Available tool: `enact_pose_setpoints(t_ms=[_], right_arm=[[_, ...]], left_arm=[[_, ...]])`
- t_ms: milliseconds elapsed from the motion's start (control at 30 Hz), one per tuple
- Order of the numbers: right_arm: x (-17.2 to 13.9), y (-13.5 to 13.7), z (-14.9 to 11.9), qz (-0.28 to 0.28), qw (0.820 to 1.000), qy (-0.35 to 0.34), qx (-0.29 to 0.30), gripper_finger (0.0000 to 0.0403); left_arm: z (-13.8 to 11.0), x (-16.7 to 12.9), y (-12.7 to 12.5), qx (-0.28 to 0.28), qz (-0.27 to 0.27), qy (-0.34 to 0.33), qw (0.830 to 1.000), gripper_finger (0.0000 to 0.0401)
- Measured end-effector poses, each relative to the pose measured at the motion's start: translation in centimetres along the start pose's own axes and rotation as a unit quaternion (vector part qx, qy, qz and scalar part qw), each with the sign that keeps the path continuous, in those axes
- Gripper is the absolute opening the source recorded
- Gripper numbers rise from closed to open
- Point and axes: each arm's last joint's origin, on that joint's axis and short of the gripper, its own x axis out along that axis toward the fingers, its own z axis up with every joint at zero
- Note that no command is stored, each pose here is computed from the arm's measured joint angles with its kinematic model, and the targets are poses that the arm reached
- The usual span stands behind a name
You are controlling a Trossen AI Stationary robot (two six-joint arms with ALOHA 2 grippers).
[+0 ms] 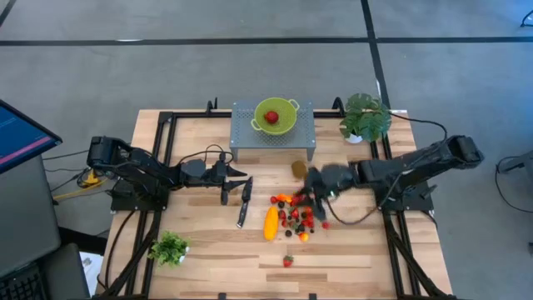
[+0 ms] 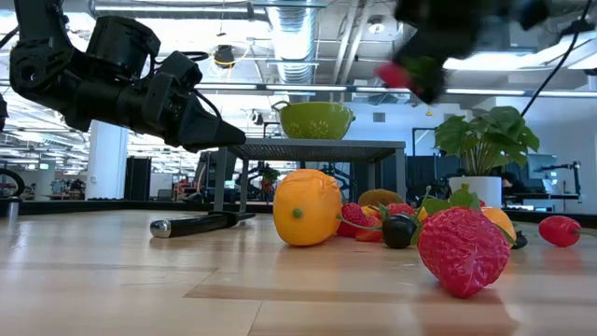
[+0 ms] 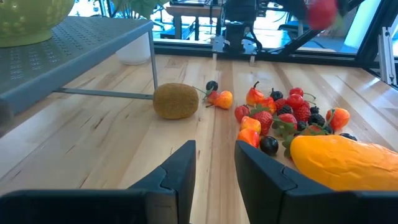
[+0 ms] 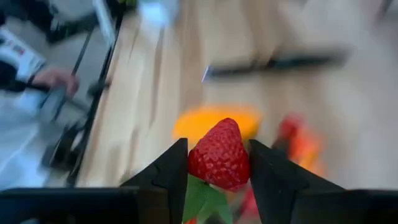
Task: Pick & Place Fruit
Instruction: Put the strawberry into the green strainer bowl on the shelf
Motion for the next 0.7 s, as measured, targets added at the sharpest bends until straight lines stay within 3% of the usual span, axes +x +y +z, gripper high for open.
enact_pose_setpoints(t_ms=[133,333,500,700], right_arm=[[-1.3,-2.4,4.6,-0.04,0.994,-0.088,-0.052,0.0147],[-4.2,-6.4,9.5,-0.112,0.964,-0.224,-0.083,0.0151],[-5.6,-9.6,10.3,-0.167,0.951,-0.252,-0.061,0.0132],[-3.4,-13.1,10.0,-0.195,0.95,-0.243,-0.033,0.0156]], left_arm=[[0.0,0.0,0.0,0.0,0.0,0.0,1.0,0.0106],[0.0,0.0,0.0,0.0,0.001,0.0,1.0,0.0106],[0.0,0.0,0.0,0.0,0.003,-0.001,1.0,0.0106],[0.1,0.0,0.0,0.0,0.002,-0.005,1.0,0.0106]])
